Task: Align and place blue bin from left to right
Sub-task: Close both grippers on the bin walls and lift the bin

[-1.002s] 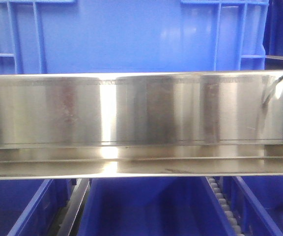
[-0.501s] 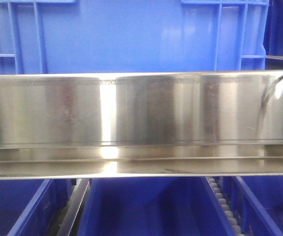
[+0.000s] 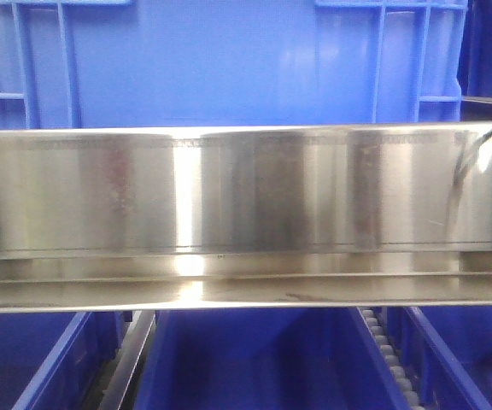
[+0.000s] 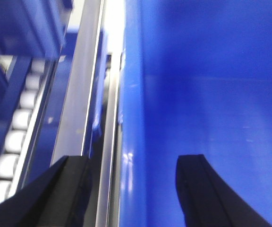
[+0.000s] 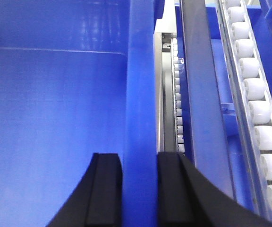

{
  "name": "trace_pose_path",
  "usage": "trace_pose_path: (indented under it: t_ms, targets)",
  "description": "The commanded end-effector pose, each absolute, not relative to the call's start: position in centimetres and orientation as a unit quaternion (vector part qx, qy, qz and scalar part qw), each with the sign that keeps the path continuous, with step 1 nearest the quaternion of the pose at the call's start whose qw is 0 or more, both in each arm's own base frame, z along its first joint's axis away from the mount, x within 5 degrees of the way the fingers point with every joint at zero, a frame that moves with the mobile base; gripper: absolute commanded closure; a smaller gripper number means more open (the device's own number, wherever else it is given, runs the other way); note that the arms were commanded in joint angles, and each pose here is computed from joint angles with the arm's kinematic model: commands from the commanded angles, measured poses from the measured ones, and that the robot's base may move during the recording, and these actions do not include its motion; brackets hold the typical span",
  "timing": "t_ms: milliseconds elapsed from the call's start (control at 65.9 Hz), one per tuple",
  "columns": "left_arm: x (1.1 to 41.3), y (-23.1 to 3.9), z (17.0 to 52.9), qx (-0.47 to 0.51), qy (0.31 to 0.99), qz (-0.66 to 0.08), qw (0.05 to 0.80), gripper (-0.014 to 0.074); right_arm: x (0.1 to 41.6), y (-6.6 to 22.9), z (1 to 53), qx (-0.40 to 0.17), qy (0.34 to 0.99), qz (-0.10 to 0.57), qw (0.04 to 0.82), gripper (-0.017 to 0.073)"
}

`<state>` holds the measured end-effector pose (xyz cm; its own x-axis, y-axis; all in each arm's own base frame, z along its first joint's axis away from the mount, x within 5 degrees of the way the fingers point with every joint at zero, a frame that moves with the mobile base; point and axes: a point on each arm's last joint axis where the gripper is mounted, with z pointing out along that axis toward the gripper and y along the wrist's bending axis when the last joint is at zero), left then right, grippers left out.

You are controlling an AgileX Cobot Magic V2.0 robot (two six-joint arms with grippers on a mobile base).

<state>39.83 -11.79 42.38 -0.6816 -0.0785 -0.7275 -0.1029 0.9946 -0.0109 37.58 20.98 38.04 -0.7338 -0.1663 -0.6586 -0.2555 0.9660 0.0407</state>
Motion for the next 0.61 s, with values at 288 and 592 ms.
trace_pose_path:
  t_ms: [288,592]
  targets:
    - [41.1,-12.3,40.5,-0.049,0.923,0.031,0.379,0.0277,37.6,20.8,38.1,-0.119,0.928,0.055,0.348,0.0627]
    - [41.3,-12.3,40.3,-0.049,0.924,0.034,0.377,0.0277,37.7,20.8,38.2,-0.119,0.926,0.057,0.353,0.0627]
